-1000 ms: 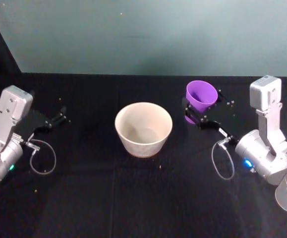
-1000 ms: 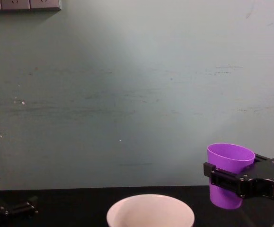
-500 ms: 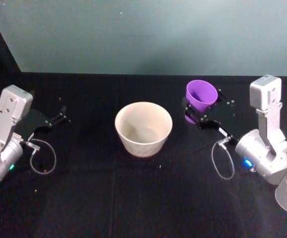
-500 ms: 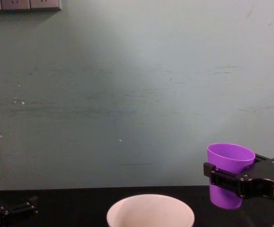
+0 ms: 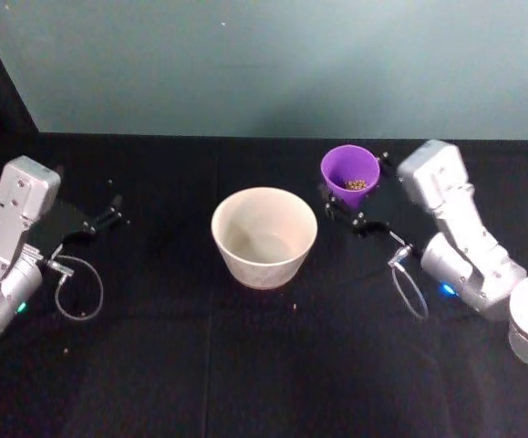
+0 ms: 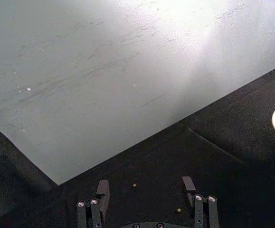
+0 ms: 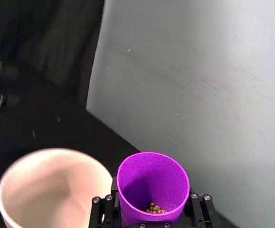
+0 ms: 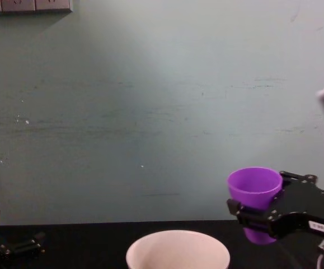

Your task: Pick up the cup and pour the mung beans from the cup into the bowl.

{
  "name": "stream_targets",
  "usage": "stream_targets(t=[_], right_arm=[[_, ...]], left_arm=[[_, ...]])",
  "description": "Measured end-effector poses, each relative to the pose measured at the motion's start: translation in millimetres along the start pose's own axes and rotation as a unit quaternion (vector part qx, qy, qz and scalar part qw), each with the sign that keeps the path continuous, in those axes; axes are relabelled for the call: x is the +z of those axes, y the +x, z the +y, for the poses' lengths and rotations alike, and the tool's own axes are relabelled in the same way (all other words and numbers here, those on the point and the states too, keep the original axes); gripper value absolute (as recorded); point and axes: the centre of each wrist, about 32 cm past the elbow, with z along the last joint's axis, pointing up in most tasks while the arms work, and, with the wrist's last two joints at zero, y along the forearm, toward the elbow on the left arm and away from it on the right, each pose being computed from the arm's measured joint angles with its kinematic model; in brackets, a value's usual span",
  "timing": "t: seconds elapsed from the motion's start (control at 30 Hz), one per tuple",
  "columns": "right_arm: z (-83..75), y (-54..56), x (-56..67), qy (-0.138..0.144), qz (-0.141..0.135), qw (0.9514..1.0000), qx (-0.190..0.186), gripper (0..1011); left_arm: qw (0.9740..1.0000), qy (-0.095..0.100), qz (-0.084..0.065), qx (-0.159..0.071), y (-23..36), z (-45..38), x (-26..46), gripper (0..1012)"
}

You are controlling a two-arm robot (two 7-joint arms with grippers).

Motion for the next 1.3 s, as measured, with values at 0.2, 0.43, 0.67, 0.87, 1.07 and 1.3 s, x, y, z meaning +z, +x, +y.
stream_targets(t=[0.2, 0.43, 0.67, 0.87, 1.07, 1.3], right_arm=[[12.5, 3.2, 20.3, -0.029, -0.118, 0.9924, 0.020, 734], [28.8, 3.5, 42.7, -0.050, -0.229, 0.9713, 0.042, 734], [40.3, -3.3, 55.9, -0.064, -0.300, 0.9499, 0.059, 734], [46.7, -13.5, 62.1, -0.075, -0.364, 0.9255, 0.070, 734], [49.9, -22.6, 64.2, -0.085, -0.417, 0.9019, 0.073, 734], [52.1, -32.9, 65.5, -0.093, -0.473, 0.8732, 0.071, 734]], left_arm=[[1.0000, 0.000, 0.000, 0.000, 0.0, 0.0, 0.0, 1000], [1.0000, 0.000, 0.000, 0.000, 0.0, 0.0, 0.0, 1000], [1.0000, 0.000, 0.000, 0.000, 0.0, 0.0, 0.0, 1000], [1.0000, 0.000, 0.000, 0.000, 0.0, 0.0, 0.0, 1000], [1.0000, 0.000, 0.000, 0.000, 0.0, 0.0, 0.0, 1000], [1.0000, 0.000, 0.000, 0.000, 0.0, 0.0, 0.0, 1000]])
